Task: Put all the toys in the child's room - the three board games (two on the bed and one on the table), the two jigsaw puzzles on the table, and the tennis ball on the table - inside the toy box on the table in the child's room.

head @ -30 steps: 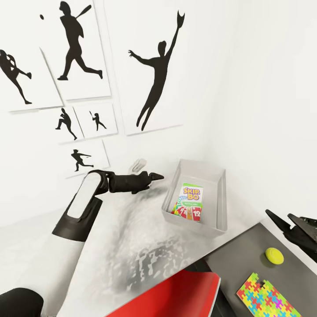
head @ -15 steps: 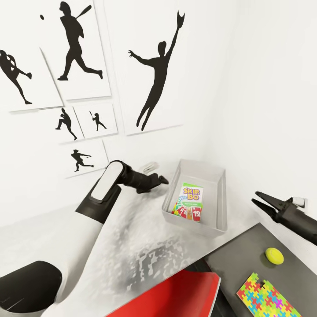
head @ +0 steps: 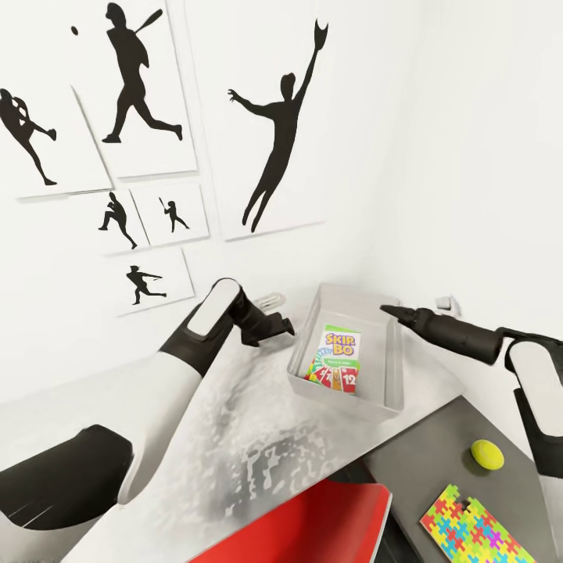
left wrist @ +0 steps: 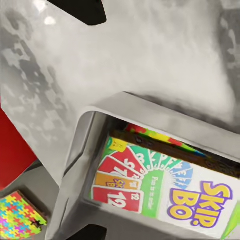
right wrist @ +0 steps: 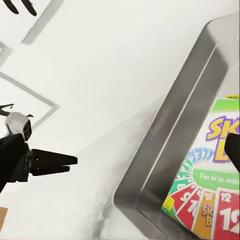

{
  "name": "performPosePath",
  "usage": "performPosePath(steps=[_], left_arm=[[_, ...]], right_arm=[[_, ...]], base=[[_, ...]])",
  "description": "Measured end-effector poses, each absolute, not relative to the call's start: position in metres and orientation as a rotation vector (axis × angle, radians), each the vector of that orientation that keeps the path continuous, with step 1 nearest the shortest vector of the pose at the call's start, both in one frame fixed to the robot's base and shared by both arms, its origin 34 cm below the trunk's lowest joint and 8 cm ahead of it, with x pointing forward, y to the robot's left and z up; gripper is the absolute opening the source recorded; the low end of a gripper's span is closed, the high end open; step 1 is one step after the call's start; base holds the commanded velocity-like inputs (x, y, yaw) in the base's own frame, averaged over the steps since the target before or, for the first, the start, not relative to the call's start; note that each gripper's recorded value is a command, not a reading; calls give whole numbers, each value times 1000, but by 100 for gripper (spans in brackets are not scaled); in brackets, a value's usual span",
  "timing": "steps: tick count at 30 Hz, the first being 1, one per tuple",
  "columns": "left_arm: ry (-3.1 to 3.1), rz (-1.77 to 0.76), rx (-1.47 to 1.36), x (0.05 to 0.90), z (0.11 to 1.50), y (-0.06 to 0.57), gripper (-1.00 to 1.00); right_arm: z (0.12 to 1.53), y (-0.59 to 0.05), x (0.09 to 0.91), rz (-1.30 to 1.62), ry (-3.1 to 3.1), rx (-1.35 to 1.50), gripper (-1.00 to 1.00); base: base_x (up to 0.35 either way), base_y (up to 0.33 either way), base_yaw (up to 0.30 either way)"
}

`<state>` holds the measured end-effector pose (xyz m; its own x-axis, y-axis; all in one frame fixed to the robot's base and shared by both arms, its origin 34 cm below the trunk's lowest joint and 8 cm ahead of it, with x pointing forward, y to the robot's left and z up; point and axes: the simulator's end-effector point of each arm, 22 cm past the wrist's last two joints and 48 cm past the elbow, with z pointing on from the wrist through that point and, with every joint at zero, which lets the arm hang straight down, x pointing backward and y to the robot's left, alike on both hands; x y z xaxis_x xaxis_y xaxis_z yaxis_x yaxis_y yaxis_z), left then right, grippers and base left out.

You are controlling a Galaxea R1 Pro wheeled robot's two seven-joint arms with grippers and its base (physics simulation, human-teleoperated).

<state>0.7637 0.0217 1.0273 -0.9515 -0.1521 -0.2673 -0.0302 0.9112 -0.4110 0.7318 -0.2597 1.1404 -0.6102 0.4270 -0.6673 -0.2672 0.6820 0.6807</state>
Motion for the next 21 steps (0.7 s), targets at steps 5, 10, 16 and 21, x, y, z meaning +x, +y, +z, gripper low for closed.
performPosePath(steps=[5,10,16,21], left_arm=[[2757,-470,-151,779,1030,40,100],[2734,-420,-159,790,1037,49,100],[2720,-408,-166,795,1042,51,100],[2697,-419,-183,802,1051,50,100]], right_arm=[[1130,-242,759,886,2083,123,100],[1104,-231,780,816,2184,168,100],[1070,-245,794,692,2297,263,100],[1039,-269,800,577,2393,361,100]], base=[[0,0,0],[0,0,0],[0,0,0],[0,0,0]])
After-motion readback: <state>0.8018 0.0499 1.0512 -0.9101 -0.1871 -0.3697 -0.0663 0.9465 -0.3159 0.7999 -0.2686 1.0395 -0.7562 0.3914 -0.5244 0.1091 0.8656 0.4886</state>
